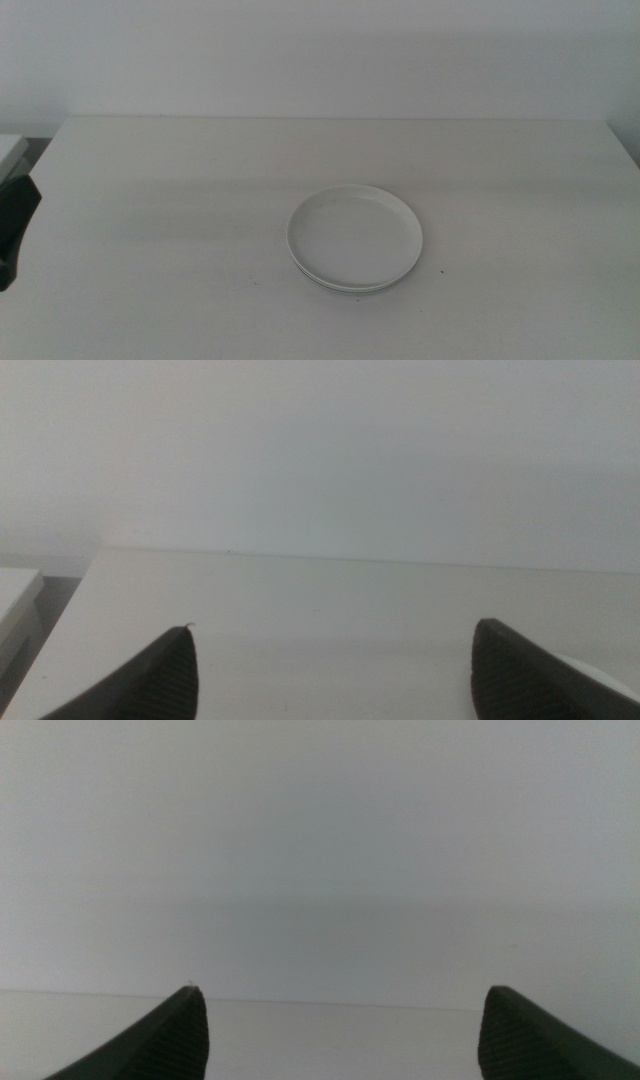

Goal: Stack the three bowls on top of each other.

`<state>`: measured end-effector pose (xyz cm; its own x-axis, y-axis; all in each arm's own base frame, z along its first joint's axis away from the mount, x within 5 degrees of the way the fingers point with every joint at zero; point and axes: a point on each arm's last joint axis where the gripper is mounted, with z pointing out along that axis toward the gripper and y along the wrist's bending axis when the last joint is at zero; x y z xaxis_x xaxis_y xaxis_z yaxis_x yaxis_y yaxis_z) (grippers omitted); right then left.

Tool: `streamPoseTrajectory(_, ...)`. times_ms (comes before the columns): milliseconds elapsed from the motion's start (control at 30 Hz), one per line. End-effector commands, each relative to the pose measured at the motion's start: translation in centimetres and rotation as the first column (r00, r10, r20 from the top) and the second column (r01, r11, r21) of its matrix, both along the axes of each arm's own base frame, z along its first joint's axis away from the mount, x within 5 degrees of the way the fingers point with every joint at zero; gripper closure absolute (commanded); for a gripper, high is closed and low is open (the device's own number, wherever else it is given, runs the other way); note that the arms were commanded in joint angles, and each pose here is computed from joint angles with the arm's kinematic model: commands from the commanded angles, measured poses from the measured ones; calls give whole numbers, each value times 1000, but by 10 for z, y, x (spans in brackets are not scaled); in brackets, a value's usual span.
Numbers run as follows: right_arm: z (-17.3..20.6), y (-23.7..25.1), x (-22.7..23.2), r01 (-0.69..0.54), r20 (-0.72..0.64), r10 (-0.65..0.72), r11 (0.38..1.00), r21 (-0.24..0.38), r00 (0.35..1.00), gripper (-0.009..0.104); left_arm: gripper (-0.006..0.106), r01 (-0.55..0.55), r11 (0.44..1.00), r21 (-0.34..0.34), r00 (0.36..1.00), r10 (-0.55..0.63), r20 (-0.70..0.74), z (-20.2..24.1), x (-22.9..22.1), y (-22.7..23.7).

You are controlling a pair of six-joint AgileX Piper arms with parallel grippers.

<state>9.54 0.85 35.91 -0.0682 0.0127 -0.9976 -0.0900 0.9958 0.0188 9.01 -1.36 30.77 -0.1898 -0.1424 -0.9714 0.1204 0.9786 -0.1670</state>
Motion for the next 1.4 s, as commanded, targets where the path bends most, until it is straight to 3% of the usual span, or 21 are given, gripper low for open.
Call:
streamPoseTrajectory(0,0,-1,-1,9,19,-8,1000,-13,1000,16,7,-5,1000,-4,1000,5,18,1,-1,0)
streamPoseTrajectory(700,-1,-1,-1,8,12,-8,1000,-13,1000,16,7,-6,1000,-11,995,7,96,-20,-27,2)
streamPoseTrajectory(767,-6,0,-1,0,6,0,1000,30,1000,16,7,-11,1000,-11,997,12,82,-32,-26,2)
streamPoseTrajectory(967,-75,-3,-20,23,-4,-23,999,45,1000,16,7,-34,999,-1,995,34,92,-70,-30,5)
streamPoseTrajectory(1133,-139,-6,-35,78,-49,-76,996,42,996,16,7,-41,995,88,997,35,74,-96,-33,6)
streamPoseTrajectory(1367,-164,-8,-39,108,-55,-105,993,46,993,16,7,-52,995,81,995,45,85,-111,-33,7)
